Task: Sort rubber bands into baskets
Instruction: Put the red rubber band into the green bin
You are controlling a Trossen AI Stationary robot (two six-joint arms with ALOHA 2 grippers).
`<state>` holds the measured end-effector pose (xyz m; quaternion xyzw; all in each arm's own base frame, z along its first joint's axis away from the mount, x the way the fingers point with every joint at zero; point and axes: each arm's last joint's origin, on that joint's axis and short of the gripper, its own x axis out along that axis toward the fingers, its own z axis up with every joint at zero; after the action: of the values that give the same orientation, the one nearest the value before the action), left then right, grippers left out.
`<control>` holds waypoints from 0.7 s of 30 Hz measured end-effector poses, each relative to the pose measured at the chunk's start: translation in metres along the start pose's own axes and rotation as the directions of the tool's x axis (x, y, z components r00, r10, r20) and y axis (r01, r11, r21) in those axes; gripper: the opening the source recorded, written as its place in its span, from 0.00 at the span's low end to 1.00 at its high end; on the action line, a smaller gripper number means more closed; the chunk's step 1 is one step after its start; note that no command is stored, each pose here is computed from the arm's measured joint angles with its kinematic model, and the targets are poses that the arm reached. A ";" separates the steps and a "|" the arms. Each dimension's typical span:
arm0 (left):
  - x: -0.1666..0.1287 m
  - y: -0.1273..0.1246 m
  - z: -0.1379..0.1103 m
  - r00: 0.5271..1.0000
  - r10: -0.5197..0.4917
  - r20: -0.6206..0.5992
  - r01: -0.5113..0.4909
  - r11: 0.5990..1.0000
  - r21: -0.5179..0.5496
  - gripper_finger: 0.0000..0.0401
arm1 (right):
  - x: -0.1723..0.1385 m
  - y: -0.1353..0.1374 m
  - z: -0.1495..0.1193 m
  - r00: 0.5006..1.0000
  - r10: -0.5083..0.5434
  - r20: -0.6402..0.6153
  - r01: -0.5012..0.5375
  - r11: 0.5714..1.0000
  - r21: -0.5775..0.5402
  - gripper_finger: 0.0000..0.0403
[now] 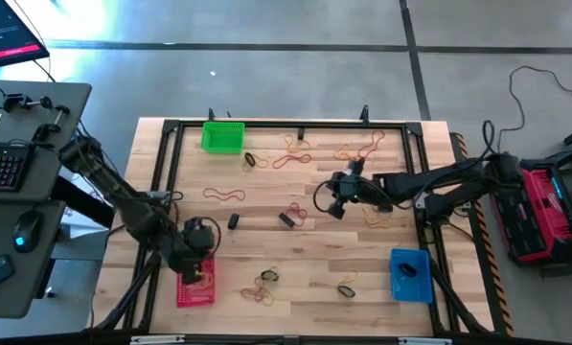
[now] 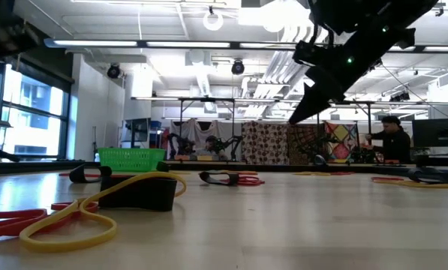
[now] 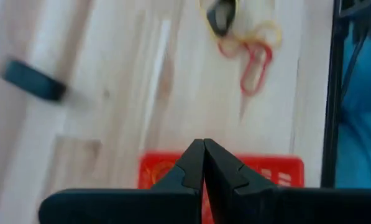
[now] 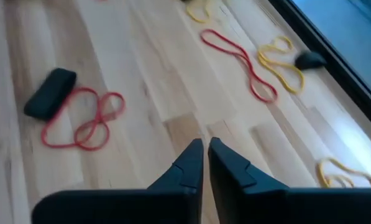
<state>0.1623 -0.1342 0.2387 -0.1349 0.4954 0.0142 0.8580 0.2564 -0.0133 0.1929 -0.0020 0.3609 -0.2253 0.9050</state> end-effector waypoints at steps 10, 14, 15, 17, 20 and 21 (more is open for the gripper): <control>0.005 0.022 0.045 0.987 -0.068 0.143 0.045 0.986 0.158 0.00 | -0.014 -0.011 -0.023 0.957 -0.016 -0.291 0.032 0.998 0.050 0.05; 0.006 0.033 0.062 0.973 -0.121 0.198 0.077 0.974 0.214 0.00 | -0.024 -0.019 -0.031 0.883 -0.032 -0.469 0.083 0.993 0.089 0.05; 0.006 0.035 0.066 0.968 -0.132 0.212 0.081 0.969 0.232 0.00 | -0.025 -0.020 -0.034 0.865 -0.035 -0.500 0.087 0.993 0.081 0.05; 0.005 0.040 0.073 0.958 -0.158 0.240 0.092 0.960 0.263 0.00 | -0.028 -0.022 -0.038 0.833 -0.032 -0.552 0.078 0.995 0.059 0.05; 0.005 0.047 0.082 0.946 -0.184 0.266 0.102 0.951 0.293 0.00 | -0.030 -0.027 -0.042 0.795 -0.027 -0.606 0.057 0.998 0.030 0.05; 0.005 0.049 0.084 0.944 -0.187 0.273 0.101 0.948 0.301 0.00 | -0.030 -0.029 -0.043 0.788 -0.032 -0.614 0.056 0.998 0.021 0.05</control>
<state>0.2278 -0.0670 0.2634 -0.0432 0.3460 -0.0999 0.9319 0.1979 -0.0204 0.1854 0.0799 0.6305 -0.2416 0.7333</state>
